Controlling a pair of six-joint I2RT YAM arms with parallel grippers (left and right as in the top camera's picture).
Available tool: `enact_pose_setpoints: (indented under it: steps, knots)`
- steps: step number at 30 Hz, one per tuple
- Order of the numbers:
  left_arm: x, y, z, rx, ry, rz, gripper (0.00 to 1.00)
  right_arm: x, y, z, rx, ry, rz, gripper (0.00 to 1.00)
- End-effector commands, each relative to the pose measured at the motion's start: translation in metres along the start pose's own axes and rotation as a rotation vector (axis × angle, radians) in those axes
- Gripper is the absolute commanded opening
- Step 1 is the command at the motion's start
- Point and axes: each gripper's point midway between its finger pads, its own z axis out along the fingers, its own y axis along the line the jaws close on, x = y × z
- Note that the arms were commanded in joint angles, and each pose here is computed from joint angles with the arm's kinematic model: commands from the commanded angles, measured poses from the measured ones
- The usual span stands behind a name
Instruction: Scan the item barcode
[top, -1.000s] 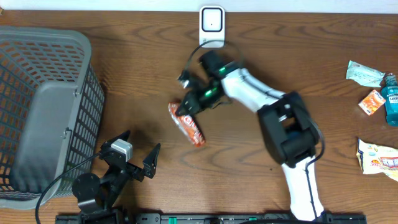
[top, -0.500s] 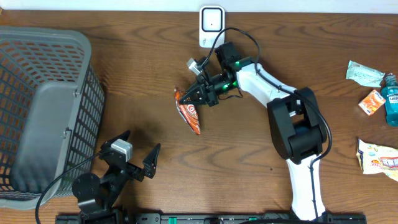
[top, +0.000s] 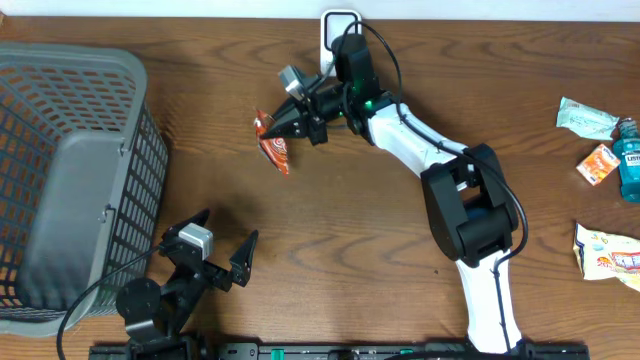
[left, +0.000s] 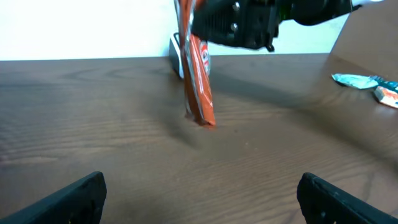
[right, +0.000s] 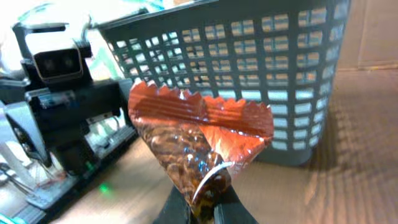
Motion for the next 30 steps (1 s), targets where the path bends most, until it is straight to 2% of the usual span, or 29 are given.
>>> enact_pose_setpoints:
  steps: [1,9,13,19,24,28,30]
  knots:
    - [0.011,-0.001,0.001,0.011,0.026,-0.028,0.98,-0.02,0.008,0.007,-0.038,-0.001,0.12,0.01]
    - [0.011,-0.001,0.001,0.011,0.026,-0.028,0.98,-0.013,0.009,0.007,-0.037,0.002,0.212,0.01]
    - [0.011,-0.001,0.001,0.011,0.026,-0.028,0.98,0.0,0.012,0.009,-0.042,0.007,0.36,0.01]
    - [0.011,-0.001,0.001,0.011,0.026,-0.028,0.98,0.037,0.026,0.014,-0.027,0.033,0.744,0.01]
    - [0.011,-0.001,0.001,0.011,0.026,-0.028,0.98,0.103,0.01,-0.008,0.266,0.151,0.978,0.02]
    - [0.011,-0.001,0.001,0.011,0.026,-0.028,0.98,0.169,0.002,-0.049,0.611,0.363,1.123,0.01]
    - [0.011,-0.001,0.001,0.011,0.026,-0.028,0.98,0.182,0.007,-0.058,0.656,0.421,1.132,0.01]
